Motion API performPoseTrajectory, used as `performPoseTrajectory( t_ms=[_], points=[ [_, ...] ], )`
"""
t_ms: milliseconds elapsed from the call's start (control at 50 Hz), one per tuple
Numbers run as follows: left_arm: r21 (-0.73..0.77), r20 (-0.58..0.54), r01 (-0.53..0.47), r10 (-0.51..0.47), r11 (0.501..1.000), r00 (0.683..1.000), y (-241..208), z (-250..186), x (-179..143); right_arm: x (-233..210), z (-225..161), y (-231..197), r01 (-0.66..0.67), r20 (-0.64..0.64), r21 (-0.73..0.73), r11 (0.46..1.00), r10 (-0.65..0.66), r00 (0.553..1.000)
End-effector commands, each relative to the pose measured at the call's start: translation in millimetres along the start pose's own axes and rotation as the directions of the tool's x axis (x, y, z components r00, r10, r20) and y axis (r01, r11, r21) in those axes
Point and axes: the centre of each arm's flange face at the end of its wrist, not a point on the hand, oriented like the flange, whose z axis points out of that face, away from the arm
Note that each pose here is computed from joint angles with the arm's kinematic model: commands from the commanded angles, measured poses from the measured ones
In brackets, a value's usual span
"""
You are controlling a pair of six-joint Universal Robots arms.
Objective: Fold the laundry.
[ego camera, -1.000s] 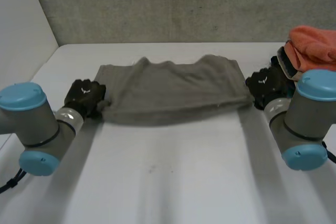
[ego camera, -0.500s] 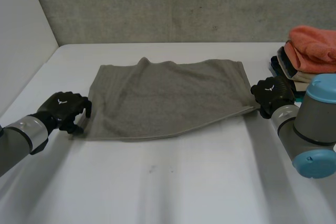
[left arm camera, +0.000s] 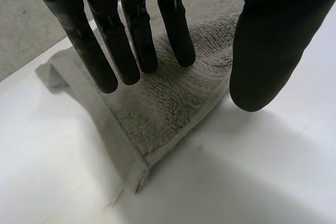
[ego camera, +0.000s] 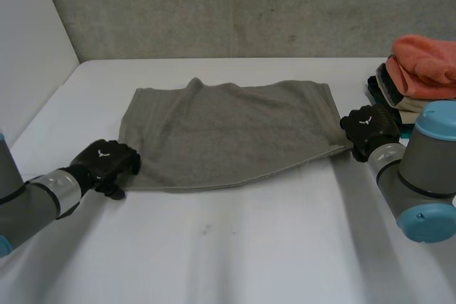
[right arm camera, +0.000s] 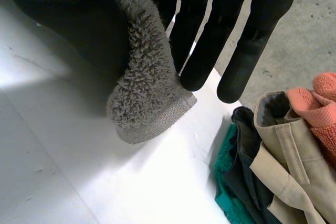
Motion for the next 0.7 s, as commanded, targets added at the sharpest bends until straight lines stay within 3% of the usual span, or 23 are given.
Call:
performPoseTrajectory(
  t_ms=[20,700],
  points=[
    [-0.003,-0.02,-0.006,0.006,1.0,1.0,3,15,3,-1,-1,1,0.001,0.011,-0.014,1.0,-0.001,1.0],
    [0.009,0.055,-0.07,0.069,0.998,0.996,-5,55,-5,0,-3,-1,0.003,0.015,-0.017,1.0,-0.003,1.0]
  ],
)
